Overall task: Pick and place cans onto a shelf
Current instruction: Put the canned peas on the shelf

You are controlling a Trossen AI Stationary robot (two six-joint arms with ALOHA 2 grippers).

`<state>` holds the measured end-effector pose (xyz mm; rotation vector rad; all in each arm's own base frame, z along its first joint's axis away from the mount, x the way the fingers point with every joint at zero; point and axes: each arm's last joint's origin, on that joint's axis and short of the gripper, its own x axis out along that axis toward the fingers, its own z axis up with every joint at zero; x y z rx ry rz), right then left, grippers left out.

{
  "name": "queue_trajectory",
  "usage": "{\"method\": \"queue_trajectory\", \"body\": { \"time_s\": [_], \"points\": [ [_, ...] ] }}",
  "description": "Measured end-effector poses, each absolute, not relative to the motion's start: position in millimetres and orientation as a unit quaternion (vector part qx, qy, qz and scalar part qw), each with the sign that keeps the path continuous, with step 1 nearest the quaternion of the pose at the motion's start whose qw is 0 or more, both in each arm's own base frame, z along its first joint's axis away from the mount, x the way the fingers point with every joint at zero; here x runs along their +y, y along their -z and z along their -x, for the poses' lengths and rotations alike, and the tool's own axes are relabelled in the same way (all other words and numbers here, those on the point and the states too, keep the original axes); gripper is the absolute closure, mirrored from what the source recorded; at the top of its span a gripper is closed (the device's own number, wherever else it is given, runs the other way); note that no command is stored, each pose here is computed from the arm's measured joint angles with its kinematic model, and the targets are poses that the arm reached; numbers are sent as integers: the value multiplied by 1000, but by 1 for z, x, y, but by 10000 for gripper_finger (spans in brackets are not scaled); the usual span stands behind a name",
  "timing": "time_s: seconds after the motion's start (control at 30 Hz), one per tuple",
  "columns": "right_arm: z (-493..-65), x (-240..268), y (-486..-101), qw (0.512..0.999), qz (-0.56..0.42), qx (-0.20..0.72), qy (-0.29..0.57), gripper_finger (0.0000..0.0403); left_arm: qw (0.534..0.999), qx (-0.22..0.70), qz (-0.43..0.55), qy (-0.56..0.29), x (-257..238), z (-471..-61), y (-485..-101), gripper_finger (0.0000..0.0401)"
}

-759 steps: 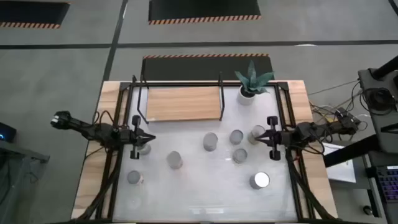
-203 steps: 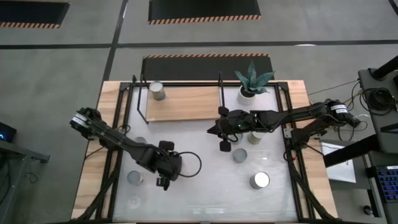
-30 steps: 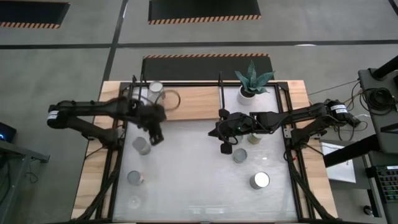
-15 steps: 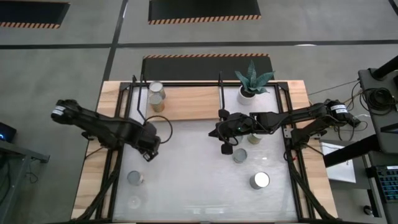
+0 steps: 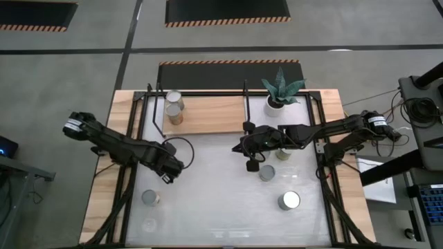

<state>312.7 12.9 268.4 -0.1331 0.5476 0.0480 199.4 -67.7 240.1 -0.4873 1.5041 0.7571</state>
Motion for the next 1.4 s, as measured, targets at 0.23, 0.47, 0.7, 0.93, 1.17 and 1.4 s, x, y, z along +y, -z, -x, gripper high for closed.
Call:
{"method": "queue_trajectory", "body": {
  "time_s": [0.23, 0.47, 0.7, 0.93, 1.17, 1.4],
  "points": [
    [-313, 13, -269, 960, 67, 270, -24, 390, 641, 656, 208, -340, -67, -197, -228, 319],
    [-313, 13, -269, 960, 69, 269, -24, 390, 641, 654, 207, -345, -66, -195, -225, 344],
    [-313, 13, -269, 960, 69, 269, -24, 390, 640, 651, 211, -348, -66, -195, -225, 395],
    [-313, 13, -269, 960, 69, 269, -24, 390, 658, 632, 224, -342, -68, -202, -234, 401],
    [-313, 13, -269, 960, 69, 269, -24, 390, 701, 586, 226, -338, -67, -214, -263, 401],
    [-311, 13, -272, 962, 70, 263, -24, 390, 751, 527, 210, -339, -51, -230, -300, 401]
  ]
}}
